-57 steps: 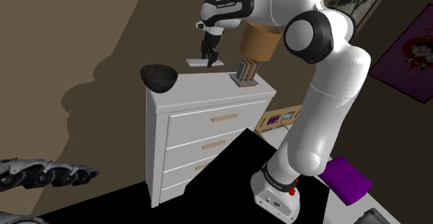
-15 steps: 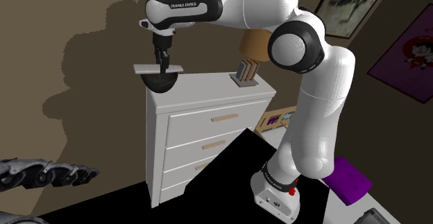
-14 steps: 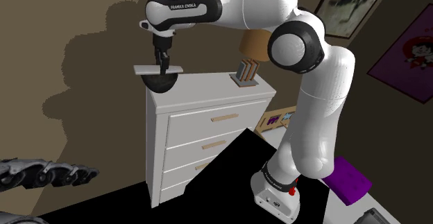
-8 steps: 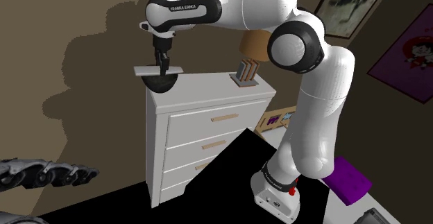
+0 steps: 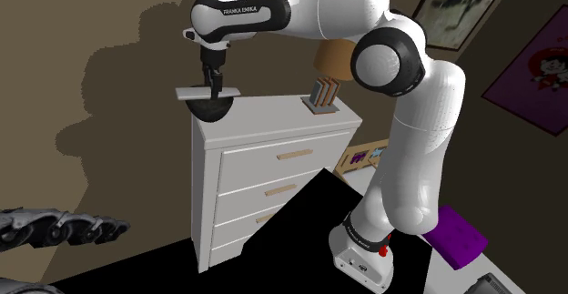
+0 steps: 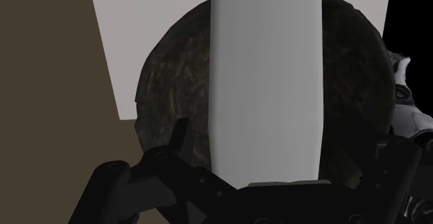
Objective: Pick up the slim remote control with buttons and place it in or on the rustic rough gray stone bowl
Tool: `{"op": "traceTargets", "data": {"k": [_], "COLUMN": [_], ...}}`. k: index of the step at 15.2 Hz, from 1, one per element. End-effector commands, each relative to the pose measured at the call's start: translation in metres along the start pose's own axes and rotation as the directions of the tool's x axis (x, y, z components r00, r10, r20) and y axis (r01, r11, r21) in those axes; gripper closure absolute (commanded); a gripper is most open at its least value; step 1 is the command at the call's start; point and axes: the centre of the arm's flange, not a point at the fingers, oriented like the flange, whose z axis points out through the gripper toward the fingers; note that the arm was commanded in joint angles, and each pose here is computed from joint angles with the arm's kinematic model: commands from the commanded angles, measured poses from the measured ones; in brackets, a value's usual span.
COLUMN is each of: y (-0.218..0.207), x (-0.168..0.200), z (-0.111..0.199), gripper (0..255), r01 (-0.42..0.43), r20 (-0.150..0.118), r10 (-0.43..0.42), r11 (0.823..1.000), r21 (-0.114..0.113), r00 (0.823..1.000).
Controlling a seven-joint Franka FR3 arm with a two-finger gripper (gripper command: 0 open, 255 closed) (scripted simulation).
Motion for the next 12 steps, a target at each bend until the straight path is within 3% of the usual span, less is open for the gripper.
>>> {"op": "traceTargets", "data": {"k": [1, 4, 12], "y": [0.0, 0.0, 0.0], "x": [0.0, 0.0, 0.0], "z": [-0.013, -0.05, -0.05], "gripper": [0, 0, 0], "r01": [0.0, 0.0, 0.0], "r20": [0.0, 0.0, 0.0], "r10": [0.0, 0.0, 0.0], "r11": [1.0, 1.0, 1.0], "r21": [0.0, 0.0, 0.0], "r00": [1.0, 1.0, 1.0]}}
